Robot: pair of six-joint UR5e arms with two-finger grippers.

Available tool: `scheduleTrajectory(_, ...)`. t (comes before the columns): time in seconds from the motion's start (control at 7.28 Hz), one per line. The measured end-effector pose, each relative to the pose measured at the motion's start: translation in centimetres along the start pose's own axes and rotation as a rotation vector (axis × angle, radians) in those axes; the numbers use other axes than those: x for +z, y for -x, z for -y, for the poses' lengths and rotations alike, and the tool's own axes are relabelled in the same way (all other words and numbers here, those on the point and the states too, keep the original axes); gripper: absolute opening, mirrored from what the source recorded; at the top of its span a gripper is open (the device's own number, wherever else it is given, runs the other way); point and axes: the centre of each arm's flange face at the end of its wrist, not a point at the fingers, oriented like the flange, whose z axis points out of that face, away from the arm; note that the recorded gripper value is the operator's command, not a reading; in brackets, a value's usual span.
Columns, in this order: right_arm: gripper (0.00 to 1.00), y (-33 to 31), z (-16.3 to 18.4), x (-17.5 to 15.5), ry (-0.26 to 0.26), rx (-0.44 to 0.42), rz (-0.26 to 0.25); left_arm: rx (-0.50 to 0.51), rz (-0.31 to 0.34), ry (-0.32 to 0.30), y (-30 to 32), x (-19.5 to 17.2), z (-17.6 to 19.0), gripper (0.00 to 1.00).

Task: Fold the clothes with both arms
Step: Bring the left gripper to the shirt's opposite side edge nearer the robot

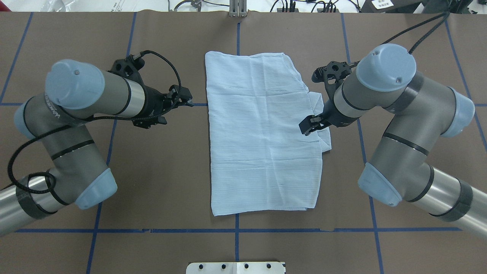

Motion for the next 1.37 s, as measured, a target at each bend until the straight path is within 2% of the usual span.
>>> scheduleTrajectory(0.41, 1.0, 0.6, -1.0, -2.1, -0.013, 0.078, 0.04, -0.072, 0.0, 0.056, -0.4, 1.0, -5.5, 0.98)
scheduleTrajectory(0.96, 1.0, 0.7, -1.5, -2.2, -0.02, 0.108, 0.039, -0.181, 0.111, 0.068, 1.0, 4.8, -13.5, 0.98)
scheduleTrajectory(1.37, 1.0, 1.9, -2.1, -2.3, -0.015, 0.134, 0.054, -0.224, 0.191, 0.067, 0.0, 5.9, -17.8, 0.98)
